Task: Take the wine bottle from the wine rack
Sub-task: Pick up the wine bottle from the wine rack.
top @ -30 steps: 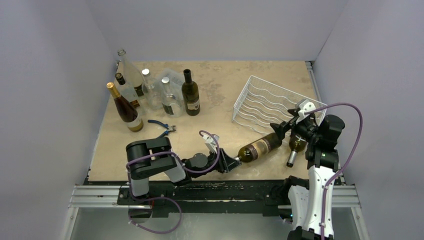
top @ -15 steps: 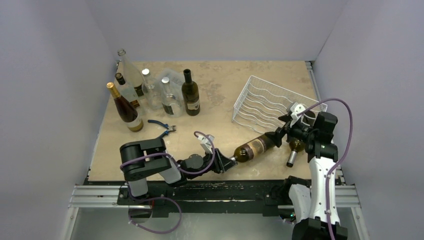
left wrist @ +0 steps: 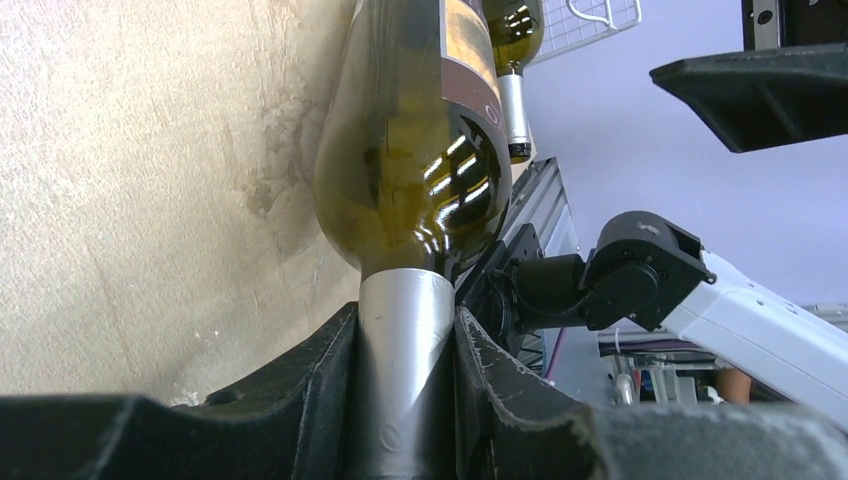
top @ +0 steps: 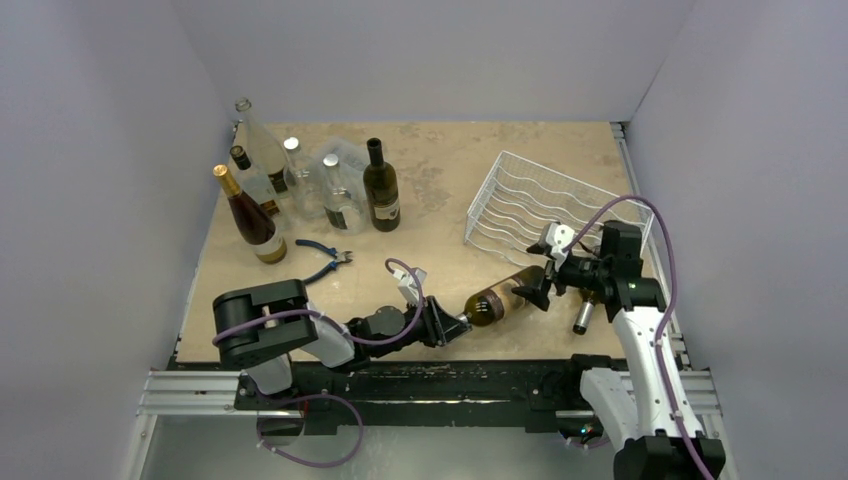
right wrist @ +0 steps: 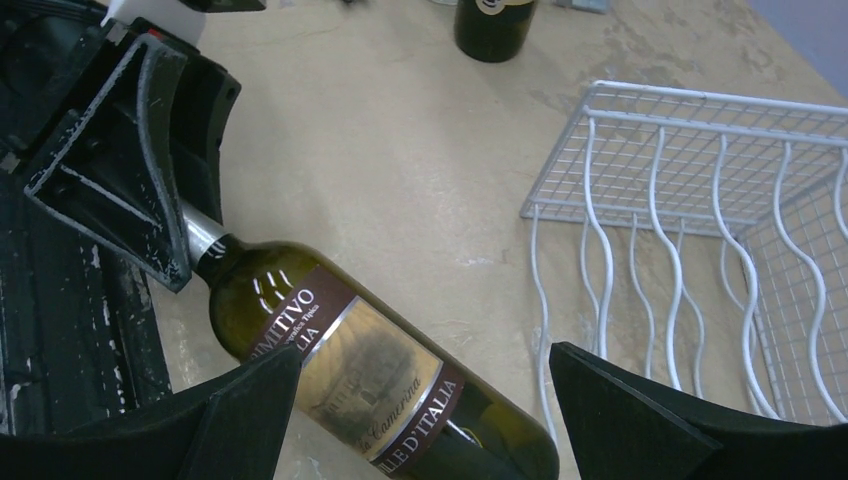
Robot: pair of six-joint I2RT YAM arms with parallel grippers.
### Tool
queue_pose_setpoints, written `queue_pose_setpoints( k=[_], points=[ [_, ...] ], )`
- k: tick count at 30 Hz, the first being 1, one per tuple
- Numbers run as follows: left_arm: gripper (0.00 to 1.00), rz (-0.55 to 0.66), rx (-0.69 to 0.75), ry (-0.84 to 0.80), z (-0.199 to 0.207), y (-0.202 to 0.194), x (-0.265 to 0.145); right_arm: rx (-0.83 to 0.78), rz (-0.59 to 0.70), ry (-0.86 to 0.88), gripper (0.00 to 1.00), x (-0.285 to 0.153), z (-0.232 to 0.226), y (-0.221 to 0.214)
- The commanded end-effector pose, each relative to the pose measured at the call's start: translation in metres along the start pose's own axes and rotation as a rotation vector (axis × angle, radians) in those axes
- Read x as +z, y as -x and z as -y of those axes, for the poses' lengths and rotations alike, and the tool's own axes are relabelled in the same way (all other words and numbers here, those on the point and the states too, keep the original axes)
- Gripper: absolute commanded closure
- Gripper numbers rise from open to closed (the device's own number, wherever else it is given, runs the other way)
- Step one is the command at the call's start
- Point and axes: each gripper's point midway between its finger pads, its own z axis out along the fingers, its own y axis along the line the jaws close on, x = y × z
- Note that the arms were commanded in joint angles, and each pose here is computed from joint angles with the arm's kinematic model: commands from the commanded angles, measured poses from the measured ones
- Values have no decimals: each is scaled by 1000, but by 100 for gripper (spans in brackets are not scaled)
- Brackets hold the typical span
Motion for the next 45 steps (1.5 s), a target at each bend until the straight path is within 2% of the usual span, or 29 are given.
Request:
queue_pose_setpoints(
  k=[1,13,19,23,45],
  points=[
    [100,19,-25,-80,30,10,3,-125,18,61,1,1,-8,14],
    [100,-31,19,-40,32,7,2,-364,-44,197,1,10,-28,-8],
    [100,-61,53,-13,35,7,2,-515,-30,344,1,13,-50,-21],
    [100,-81,75,2,38,8,2,-555,-44,422,1,18,-61,-35],
    [100,-168,144,38,51,3,7,-628,-205,413,1,52,-59,-83]
  ],
)
